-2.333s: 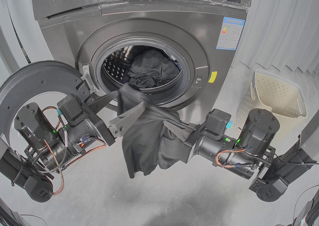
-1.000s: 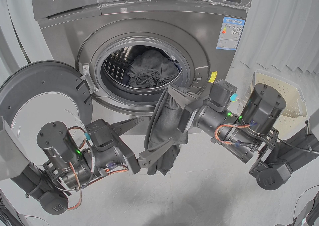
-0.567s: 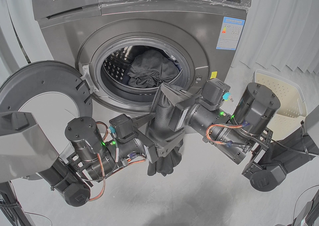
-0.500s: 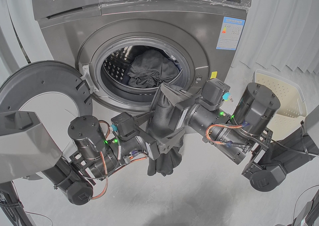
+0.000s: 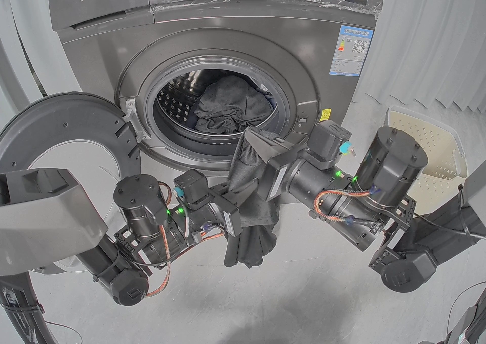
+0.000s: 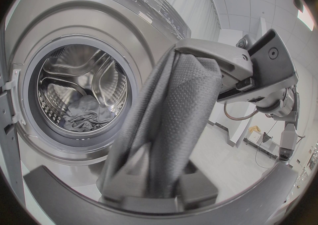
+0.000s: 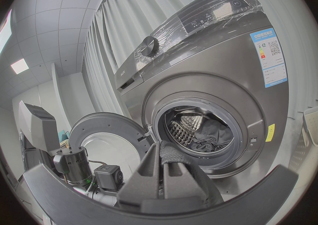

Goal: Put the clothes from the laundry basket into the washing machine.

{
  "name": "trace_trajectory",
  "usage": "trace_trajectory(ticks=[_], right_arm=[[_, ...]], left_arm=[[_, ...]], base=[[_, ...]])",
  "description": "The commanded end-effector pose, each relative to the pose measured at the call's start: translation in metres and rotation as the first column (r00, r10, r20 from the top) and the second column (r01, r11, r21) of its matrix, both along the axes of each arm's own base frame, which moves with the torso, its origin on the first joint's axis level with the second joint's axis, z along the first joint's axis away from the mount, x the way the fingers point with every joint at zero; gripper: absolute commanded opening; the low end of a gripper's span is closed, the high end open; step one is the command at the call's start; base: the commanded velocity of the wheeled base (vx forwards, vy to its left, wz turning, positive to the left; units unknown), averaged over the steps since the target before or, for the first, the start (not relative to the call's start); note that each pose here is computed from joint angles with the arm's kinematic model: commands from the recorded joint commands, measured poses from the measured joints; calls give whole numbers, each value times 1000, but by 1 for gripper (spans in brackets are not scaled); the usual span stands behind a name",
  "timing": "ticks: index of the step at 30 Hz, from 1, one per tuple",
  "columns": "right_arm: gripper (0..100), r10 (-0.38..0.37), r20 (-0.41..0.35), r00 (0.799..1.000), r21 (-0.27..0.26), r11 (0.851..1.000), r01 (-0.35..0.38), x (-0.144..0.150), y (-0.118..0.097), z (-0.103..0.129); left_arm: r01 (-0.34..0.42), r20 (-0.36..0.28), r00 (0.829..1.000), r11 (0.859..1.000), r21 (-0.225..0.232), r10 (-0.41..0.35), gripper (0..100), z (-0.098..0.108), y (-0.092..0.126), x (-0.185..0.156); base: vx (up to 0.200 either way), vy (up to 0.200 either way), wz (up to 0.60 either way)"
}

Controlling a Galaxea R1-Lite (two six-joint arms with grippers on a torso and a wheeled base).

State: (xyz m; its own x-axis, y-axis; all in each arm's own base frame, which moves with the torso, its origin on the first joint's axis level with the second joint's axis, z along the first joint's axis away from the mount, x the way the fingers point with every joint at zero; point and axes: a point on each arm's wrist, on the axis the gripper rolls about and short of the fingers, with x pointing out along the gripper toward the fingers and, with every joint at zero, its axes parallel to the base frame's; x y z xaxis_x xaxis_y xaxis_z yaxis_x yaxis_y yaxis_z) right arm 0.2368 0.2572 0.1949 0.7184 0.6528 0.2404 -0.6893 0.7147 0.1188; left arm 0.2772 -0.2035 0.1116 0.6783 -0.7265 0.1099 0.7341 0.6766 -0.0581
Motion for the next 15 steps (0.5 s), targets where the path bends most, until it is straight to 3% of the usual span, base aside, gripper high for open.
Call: trace_trajectory(ticks=[1, 7, 14, 15], right_arm=[[0, 0, 0, 1000, 0, 1000, 0, 0, 0, 0], [0, 1, -2, 1000, 0, 1000, -1, 0, 0, 0], [0, 10, -4, 1000, 0, 1000, -10, -5, 0, -4], [100, 24, -7, 1000, -4, 1000, -24, -9, 1, -5]], left_arm=[[-13, 4, 1000, 1000, -4, 13, 0, 1, 4, 3], [-11, 35, 999, 1000, -16, 11, 0, 16, 10, -7], [-6, 47, 999, 1000, -23, 7, 0, 38, 43, -49], [-7, 55, 998, 1000, -29, 9, 0, 42, 48, -53]], base=[[0, 0, 0], [0, 0, 0], [0, 0, 0], [0, 0, 0]])
